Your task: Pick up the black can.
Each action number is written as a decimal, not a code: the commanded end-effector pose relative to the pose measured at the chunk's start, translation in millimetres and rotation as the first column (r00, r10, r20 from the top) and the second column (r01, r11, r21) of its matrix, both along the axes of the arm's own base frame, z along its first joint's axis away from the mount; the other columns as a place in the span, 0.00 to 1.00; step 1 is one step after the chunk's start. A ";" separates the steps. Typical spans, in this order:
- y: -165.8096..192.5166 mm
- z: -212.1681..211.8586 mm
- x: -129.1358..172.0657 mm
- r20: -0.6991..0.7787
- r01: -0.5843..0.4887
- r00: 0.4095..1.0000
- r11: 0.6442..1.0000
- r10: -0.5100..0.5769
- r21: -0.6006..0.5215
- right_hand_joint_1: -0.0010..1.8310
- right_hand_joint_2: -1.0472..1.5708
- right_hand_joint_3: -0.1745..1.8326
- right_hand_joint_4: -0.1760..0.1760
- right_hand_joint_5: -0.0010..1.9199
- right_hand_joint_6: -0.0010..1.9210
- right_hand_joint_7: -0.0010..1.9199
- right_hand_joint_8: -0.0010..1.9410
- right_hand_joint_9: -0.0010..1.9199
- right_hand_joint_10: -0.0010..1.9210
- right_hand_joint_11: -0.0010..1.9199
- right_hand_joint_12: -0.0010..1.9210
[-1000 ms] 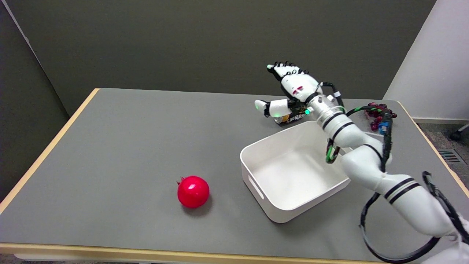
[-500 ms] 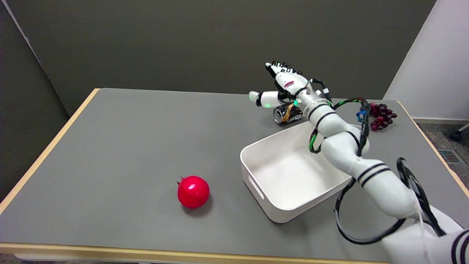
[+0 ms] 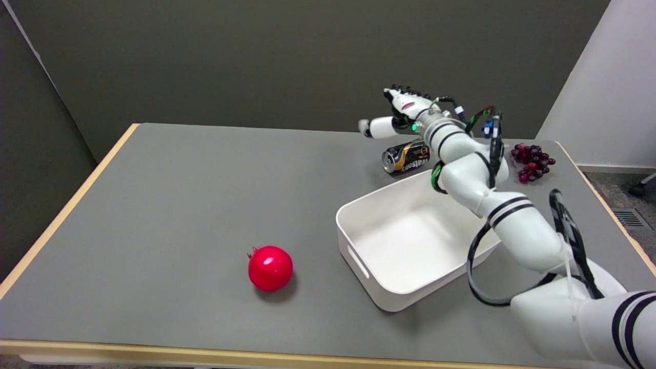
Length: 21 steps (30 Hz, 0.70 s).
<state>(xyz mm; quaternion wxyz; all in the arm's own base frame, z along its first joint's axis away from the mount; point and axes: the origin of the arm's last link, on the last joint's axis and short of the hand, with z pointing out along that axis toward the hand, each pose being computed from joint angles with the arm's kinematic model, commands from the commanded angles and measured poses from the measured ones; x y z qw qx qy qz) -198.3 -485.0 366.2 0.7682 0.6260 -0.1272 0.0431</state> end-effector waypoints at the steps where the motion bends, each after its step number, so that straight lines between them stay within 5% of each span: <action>1: 59.1 69.4 71.3 -0.076 0.121 0.982 0.888 -0.172 -0.443 0.23 0.63 0.56 0.00 0.03 0.10 0.01 0.12 0.00 0.07 0.00 0.35; 5: 90.5 83.7 76.8 -0.096 0.139 0.969 0.824 -0.228 -0.550 0.22 0.63 0.56 0.00 0.02 0.13 0.01 0.13 0.00 0.07 0.00 0.36; 8: 105.7 73.4 86.9 -0.092 0.121 0.974 0.815 -0.208 -0.566 0.21 0.64 0.56 0.00 0.02 0.14 0.01 0.14 0.00 0.07 0.00 0.36; 17: 107.0 15.7 93.3 -0.211 0.099 0.948 0.852 -0.237 -0.513 0.21 0.64 0.57 0.00 0.02 0.19 0.01 0.16 0.00 0.09 0.00 0.37; 21: 100.8 -16.6 85.1 -0.254 0.073 0.944 0.883 -0.212 -0.464 0.11 0.65 0.46 0.00 0.02 0.23 0.01 0.20 0.00 0.14 0.00 0.43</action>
